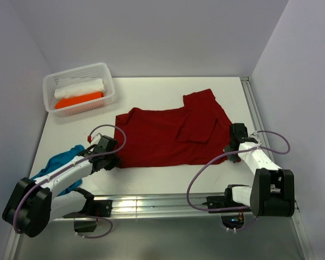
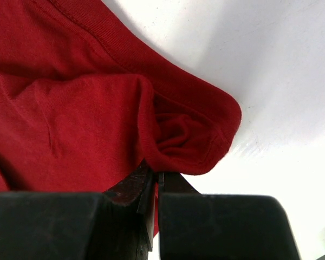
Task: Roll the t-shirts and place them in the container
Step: Fold the tshirt
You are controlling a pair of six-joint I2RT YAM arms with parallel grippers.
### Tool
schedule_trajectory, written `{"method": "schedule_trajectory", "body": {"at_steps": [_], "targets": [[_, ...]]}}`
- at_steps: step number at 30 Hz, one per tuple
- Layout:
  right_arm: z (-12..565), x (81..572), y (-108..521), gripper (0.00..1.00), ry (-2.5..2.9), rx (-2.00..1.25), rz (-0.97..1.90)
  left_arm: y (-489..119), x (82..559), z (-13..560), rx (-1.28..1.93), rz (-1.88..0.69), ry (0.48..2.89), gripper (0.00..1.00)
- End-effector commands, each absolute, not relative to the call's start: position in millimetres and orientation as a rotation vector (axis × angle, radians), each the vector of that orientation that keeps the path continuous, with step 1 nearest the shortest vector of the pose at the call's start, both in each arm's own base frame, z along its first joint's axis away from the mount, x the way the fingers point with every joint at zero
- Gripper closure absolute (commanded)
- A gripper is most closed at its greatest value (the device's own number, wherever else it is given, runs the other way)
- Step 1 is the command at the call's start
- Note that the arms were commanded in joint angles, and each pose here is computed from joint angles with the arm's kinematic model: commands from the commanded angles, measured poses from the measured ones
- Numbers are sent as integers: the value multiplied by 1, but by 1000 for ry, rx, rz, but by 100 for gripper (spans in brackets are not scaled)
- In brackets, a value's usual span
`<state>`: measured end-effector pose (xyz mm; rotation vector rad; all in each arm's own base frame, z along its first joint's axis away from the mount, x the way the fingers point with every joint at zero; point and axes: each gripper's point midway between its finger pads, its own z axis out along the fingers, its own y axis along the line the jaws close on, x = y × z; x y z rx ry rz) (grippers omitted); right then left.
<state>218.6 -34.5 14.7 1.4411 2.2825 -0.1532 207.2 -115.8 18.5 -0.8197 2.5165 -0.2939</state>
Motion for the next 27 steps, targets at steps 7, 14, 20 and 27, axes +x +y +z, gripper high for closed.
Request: {"method": "schedule_trajectory", "body": {"at_steps": [7,14,20,27], "targets": [[31,218,-54,100,2269,1437,-303,-71,220,33,-908,53,2391,100],[41,211,-65,100,2189,1457,-288,-73,217,35,-908,14,2392,100],[45,210,-61,63,2206,1447,-259,-87,216,34,-849,-98,2423,80],[63,215,-61,57,2167,1391,-207,-74,225,64,-848,-17,2356,59]]}}
